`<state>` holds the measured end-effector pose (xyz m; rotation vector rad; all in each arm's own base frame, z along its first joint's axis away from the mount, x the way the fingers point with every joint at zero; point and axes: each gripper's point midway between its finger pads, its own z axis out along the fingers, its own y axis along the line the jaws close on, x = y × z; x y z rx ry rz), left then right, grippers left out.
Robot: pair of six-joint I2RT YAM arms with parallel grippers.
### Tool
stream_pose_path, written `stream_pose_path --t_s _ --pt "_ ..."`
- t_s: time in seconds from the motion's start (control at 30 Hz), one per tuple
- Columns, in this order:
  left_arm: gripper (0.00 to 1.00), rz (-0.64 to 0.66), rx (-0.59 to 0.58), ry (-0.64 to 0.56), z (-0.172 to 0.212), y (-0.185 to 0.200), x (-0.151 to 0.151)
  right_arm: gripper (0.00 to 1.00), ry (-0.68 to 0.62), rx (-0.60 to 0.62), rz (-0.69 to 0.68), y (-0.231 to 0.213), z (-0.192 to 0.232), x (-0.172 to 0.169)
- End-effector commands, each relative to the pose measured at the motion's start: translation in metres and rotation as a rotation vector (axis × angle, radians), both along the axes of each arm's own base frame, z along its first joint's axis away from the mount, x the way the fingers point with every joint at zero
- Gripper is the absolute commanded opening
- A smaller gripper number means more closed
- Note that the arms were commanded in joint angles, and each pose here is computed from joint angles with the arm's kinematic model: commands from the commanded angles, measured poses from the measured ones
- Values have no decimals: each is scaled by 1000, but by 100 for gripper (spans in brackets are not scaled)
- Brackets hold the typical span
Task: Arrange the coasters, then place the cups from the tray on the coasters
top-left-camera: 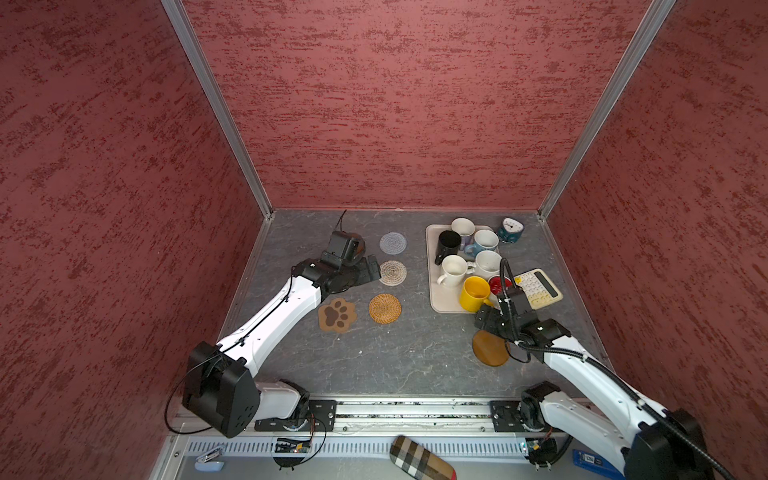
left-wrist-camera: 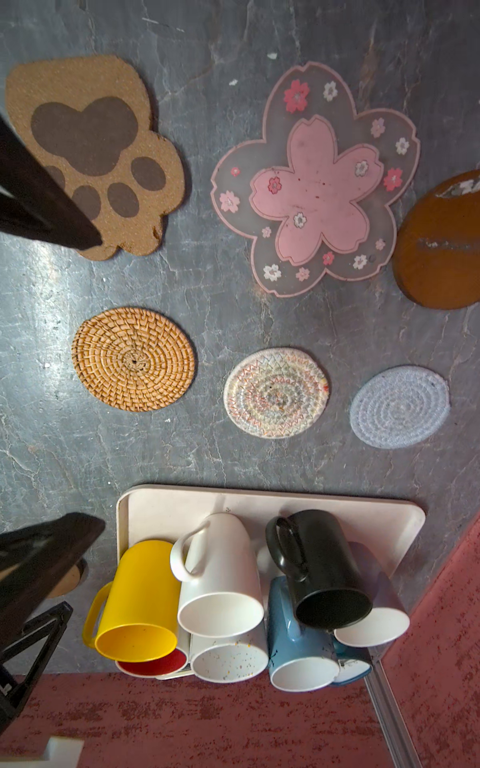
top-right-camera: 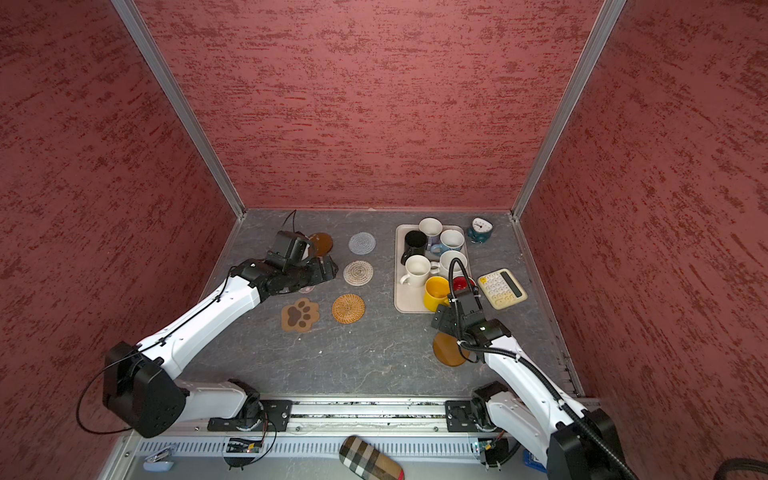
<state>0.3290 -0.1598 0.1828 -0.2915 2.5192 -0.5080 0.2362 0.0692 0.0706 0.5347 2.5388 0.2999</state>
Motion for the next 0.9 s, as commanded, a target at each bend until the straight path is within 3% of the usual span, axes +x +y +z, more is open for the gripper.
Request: stream_pose_path --t_s 0.0,0.3,0.53,0.87 --pt "100 -13 -35 -37 9 -1 3 94 7 67 -49 0 -3 0" --pt "100 1 -44 -29 3 8 3 93 34 53 -115 -14 -20 -7" --pt "100 7 -55 -21 -2 11 4 97 65 27 -185 -26 -35 -12" --pt "100 10 -61 -19 -4 13 2 98 78 60 -163 -20 -45 -16"
